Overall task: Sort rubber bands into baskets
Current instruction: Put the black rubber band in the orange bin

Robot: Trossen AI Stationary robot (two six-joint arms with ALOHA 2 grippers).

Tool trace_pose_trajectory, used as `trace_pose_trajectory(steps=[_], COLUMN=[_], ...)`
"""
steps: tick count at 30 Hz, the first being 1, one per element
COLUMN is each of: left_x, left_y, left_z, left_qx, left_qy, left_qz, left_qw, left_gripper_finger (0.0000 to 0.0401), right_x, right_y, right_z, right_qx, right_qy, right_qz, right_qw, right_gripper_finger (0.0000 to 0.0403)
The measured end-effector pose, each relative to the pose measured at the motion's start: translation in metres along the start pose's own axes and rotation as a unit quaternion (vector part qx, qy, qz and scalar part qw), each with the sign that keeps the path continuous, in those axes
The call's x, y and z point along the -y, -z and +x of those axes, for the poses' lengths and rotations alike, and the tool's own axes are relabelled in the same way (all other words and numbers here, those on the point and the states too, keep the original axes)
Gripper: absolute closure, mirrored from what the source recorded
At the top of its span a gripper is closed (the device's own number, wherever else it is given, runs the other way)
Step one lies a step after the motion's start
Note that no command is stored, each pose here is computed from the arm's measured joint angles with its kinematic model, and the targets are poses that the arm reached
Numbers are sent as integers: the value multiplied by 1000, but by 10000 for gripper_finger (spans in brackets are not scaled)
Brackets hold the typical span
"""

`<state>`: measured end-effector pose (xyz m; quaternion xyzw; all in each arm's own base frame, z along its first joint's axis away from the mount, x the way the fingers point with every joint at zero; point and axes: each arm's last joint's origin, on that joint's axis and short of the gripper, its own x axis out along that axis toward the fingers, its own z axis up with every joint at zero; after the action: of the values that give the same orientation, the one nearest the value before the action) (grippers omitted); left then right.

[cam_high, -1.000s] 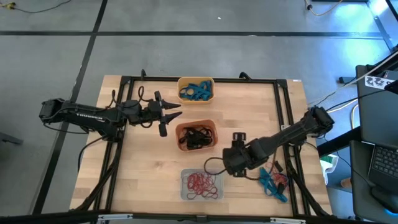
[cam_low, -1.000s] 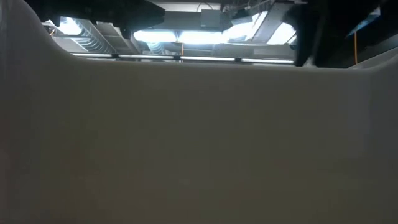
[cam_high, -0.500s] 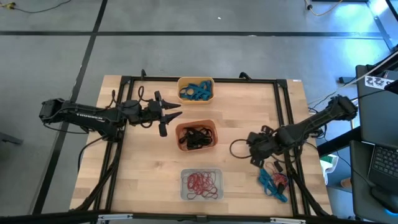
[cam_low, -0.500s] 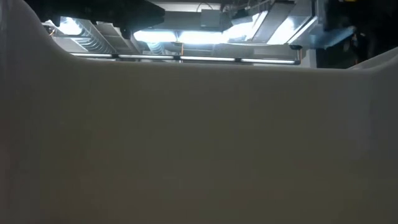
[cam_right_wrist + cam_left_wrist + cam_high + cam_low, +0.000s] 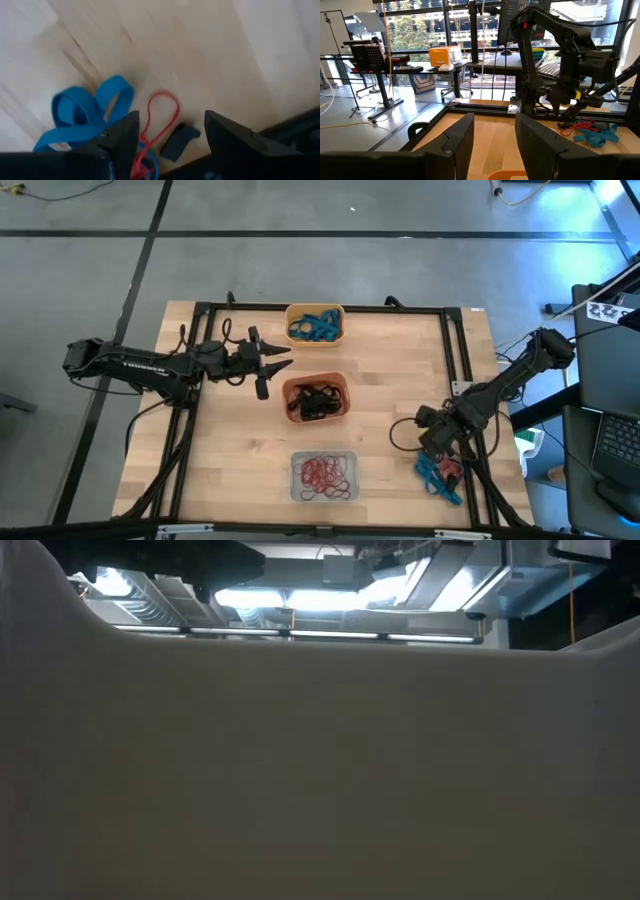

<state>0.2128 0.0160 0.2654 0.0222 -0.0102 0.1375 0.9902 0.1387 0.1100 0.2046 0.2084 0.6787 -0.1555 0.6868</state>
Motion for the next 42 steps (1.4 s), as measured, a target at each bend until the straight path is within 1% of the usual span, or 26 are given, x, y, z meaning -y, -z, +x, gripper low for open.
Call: trace_pose_trajectory(steps=[5,9,11,16,21,25,31,35,42], left_x=[0,0,0,0,0,0,0,0,0], left_y=[0,0,0,0,0,0,0,0,0], left_z=[0,0,0,0,0,0,0,0,0], left_qx=[0,0,0,0,0,0,0,0,0], left_qy=[0,0,0,0,0,0,0,0,0], left_qz=[0,0,-1,-2,-2,-3,-3,-3,-3], left_qw=[1000,1000,1000,1000,1000,1000,1000,1000,1000], left_gripper_finger=[260,260,260,260,260,260,260,260,260], right_x=[3,10,11,15,22,25,25,26,25], right_y=[10,15,16,17,20,20,20,20,20], right_z=[10,22,29,43,53,57,65,67,67], right_qx=[-31,-82,-95,-96,-98,-96,-91,-95,-98], right_qy=[11,18,13,0,14,21,-2,-6,-9], right_qz=[37,76,86,102,132,139,147,148,138], right_qw=[999,994,992,990,986,985,985,984,986], right_gripper_finger=[178,178,178,178,178,178,181,209,294])
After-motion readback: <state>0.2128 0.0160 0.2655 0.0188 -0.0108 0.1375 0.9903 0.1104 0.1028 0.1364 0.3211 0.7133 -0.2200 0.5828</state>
